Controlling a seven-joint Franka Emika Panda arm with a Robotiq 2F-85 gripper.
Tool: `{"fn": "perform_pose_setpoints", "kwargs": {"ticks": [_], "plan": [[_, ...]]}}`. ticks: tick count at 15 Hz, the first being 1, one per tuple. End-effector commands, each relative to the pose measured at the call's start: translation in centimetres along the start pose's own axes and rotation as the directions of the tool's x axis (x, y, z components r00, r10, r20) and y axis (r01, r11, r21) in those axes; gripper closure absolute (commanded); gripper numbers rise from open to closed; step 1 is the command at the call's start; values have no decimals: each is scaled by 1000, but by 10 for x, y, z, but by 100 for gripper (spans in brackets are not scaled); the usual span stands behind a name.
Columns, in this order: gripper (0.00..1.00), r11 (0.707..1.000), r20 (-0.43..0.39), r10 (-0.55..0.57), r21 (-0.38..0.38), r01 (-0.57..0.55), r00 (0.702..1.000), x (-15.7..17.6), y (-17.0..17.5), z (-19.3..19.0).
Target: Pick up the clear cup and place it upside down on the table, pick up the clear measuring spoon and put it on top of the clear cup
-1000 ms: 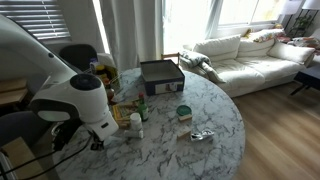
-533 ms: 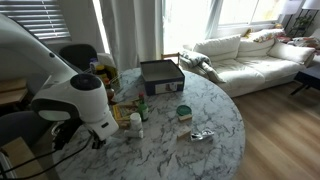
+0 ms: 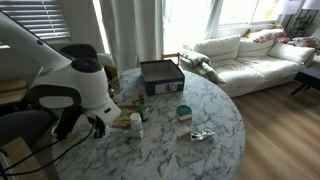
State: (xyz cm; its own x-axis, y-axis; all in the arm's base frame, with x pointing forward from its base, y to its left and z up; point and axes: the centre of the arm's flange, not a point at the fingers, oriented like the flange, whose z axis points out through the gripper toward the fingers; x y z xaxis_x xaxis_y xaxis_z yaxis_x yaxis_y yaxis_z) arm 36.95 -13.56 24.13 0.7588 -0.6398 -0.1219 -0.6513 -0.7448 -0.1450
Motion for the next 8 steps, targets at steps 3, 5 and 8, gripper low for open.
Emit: {"fn": "perform_pose_setpoints", "kwargs": {"ticks": [3,5,8], "plan": [[99,974,38,-210,-81,212,977,-5,-31,-74],[99,956,49,-265,-113,269,963,-4,-40,-96],[99,935,77,-336,-92,343,939,-12,-61,-122]]}}
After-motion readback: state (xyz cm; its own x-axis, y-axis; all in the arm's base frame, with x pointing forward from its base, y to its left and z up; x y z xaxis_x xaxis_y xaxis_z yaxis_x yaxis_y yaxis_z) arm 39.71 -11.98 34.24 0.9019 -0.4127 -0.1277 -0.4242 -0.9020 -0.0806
